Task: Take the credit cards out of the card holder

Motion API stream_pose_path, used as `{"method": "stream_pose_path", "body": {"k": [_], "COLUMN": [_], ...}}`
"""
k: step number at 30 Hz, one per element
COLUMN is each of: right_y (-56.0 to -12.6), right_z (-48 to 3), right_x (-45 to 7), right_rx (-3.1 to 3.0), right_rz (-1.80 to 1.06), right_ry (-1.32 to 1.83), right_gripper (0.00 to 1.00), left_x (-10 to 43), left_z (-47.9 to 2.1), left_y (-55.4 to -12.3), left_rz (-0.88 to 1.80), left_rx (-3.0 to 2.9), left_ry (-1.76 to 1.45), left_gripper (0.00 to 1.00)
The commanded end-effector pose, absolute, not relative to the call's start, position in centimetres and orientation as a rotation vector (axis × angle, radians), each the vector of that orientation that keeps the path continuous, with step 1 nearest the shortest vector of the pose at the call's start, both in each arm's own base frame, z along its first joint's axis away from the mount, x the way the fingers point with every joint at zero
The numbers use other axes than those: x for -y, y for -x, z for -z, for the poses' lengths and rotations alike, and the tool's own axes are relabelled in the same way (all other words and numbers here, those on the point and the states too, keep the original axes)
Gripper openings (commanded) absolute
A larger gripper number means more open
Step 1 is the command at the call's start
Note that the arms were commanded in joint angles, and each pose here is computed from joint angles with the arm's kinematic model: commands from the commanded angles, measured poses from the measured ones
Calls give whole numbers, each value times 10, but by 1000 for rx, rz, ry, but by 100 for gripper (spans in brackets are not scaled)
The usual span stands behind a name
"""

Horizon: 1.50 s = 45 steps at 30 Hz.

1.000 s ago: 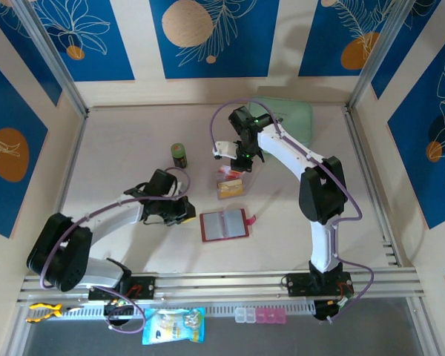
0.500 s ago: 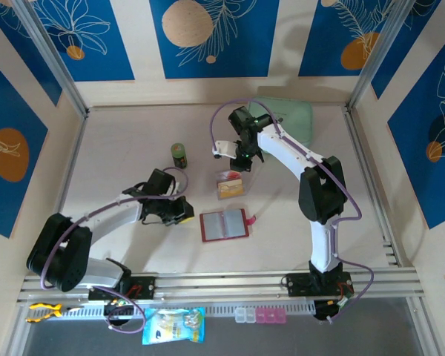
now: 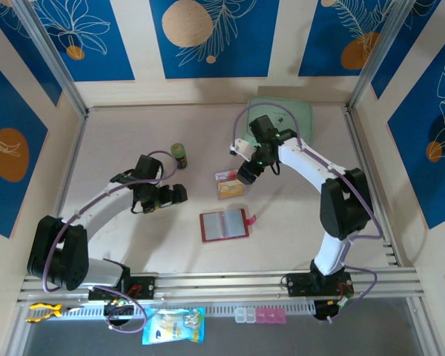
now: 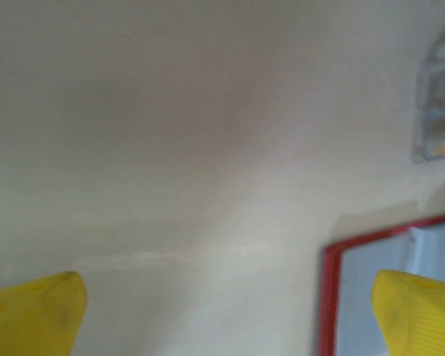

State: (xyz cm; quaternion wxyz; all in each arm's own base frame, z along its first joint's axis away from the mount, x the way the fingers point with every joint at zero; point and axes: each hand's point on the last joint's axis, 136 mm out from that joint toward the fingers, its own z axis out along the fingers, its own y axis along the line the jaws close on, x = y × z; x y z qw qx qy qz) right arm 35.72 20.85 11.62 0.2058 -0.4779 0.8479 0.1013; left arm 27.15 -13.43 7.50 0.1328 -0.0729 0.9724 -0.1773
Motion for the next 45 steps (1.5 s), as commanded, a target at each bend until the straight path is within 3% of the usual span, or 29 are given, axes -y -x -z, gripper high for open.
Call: {"method": "stream_pose_path", "body": {"k": [1,5,12,21,36,45], "right_y": [-366,-373,-376,-390,-406,-397], "right_z": [-126,-114,-100,-91,-99,-93], "right_x": [-201,-162,-102,-41,-24,-24], "right_rx": [-2374,-2453,-2450,-2274,-2017,-1956], "right_rz": [-313,-206,-98,-82,-130,-182], "right_ry": [1076,787,429,69,-8,9], "right_gripper": [88,99,99,99,99,99], "left_x": [102,77,30,-2,8,11], "left_z": [-80,-84,-90,-113,-119,-101], "left_y": [-281,-295,-320,-341,-393,-394], "left_rz": [281,88,-198,-364,-333,-176], "left_rx": [-2806,-2777,-2600,-2229,-1878,-1896], "left_ry": [159,115,101,67,-1,-24], "left_gripper": [100,100,100,99,99,100]}}
